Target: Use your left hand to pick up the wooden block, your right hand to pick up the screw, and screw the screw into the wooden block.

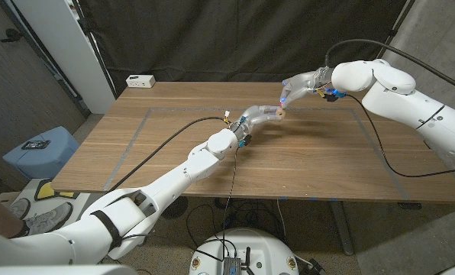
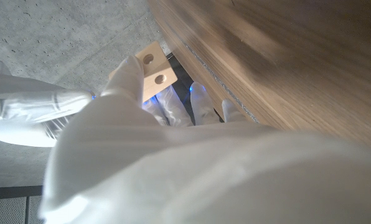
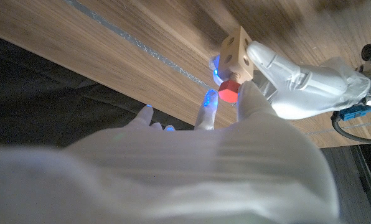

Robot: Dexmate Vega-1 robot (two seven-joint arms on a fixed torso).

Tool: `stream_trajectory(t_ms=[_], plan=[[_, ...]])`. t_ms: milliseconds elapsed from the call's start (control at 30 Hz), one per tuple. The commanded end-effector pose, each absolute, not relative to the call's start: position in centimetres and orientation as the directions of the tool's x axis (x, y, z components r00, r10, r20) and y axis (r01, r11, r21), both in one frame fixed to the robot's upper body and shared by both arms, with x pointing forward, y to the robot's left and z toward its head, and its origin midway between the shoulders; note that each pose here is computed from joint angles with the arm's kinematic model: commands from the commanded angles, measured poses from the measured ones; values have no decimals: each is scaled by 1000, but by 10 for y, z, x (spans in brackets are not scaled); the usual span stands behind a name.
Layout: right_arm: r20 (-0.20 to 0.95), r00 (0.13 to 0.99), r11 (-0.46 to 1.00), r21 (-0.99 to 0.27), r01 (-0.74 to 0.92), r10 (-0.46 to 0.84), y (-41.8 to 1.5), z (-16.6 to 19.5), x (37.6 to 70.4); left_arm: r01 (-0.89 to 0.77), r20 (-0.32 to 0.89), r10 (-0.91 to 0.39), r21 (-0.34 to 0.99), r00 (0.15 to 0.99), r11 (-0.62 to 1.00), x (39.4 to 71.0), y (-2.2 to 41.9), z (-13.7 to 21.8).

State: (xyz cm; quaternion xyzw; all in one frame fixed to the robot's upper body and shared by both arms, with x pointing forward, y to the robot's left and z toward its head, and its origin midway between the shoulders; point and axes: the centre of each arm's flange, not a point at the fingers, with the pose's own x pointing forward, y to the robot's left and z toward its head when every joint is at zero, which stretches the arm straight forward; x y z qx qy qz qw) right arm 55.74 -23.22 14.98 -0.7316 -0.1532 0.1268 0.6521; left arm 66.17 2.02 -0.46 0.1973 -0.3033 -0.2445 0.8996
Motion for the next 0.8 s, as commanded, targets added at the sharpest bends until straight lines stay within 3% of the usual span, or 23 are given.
stream_trajectory(t_ms=[33, 800], plan=[[18, 920, -102, -993, 62, 390, -233, 149, 556, 319, 451, -560, 505, 695, 802, 660, 18, -5], [16, 929, -96, -994, 55, 369, -239, 147, 559, 319, 450, -558, 503, 697, 804, 661, 17, -5]])
